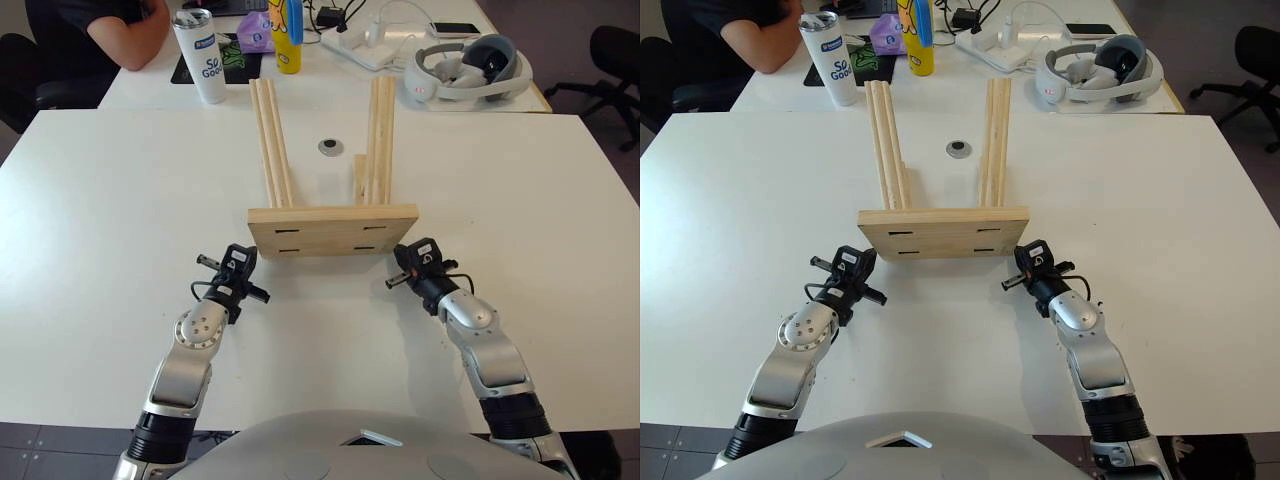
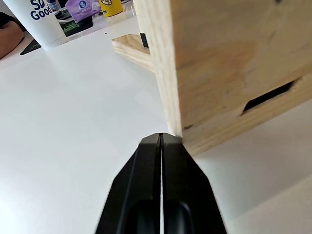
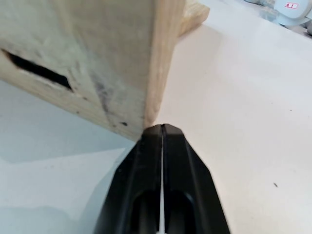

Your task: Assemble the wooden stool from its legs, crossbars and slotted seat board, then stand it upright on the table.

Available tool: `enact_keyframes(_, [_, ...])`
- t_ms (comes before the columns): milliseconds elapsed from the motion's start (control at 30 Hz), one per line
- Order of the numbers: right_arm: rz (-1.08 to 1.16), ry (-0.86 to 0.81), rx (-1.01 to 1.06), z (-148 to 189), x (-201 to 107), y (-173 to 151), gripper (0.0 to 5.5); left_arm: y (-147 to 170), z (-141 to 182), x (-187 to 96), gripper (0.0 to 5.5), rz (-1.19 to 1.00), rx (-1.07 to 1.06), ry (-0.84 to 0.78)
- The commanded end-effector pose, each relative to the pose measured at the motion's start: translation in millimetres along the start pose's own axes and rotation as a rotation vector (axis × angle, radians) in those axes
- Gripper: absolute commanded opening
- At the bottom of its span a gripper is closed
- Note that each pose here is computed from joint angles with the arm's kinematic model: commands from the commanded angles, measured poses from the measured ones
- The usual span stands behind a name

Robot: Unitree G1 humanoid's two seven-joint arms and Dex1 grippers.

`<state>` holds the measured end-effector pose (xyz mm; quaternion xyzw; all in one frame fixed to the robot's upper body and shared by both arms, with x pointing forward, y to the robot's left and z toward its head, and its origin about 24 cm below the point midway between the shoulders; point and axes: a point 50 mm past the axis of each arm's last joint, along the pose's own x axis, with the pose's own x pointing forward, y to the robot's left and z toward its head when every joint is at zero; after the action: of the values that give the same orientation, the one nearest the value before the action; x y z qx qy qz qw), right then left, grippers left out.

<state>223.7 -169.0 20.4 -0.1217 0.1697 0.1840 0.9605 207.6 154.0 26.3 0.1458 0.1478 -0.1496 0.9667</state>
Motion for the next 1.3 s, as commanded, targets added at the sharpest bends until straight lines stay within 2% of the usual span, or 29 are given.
enact_keyframes(33, [0.03,-0.057,0.004,10,3,7,0.0,-2,12,4,0.01,-0.034,0.018,-0.051])
enact_keyframes(333, [0.063,-0.137,0.013,29,3,9,0.0,-10,30,4,0.01,-0.081,0.016,-0.145])
enact_keyframes(533, [0.093,-0.226,0.013,55,3,8,0.0,-6,38,3,0.01,-0.065,0.016,-0.173])
enact_keyframes(633, [0.068,-0.159,-0.023,46,5,1,0.0,-2,34,4,0.01,-0.042,0.029,-0.149])
enact_keyframes(767, [0.018,0.013,-0.045,15,2,-13,0.0,4,13,-1,0.01,-0.025,0.062,-0.031])
enact_keyframes(867, [-0.022,0.076,-0.037,2,-1,-24,0.0,10,-1,-8,0.01,0.004,0.057,0.039])
enact_keyframes(1100, [-0.044,-0.084,-0.052,28,30,-26,0.0,28,23,9,0.01,0.144,0.058,-0.077])
enact_keyframes(1300, [-0.019,-0.163,-0.043,42,44,-15,0.0,21,33,19,0.01,0.121,0.047,-0.115])
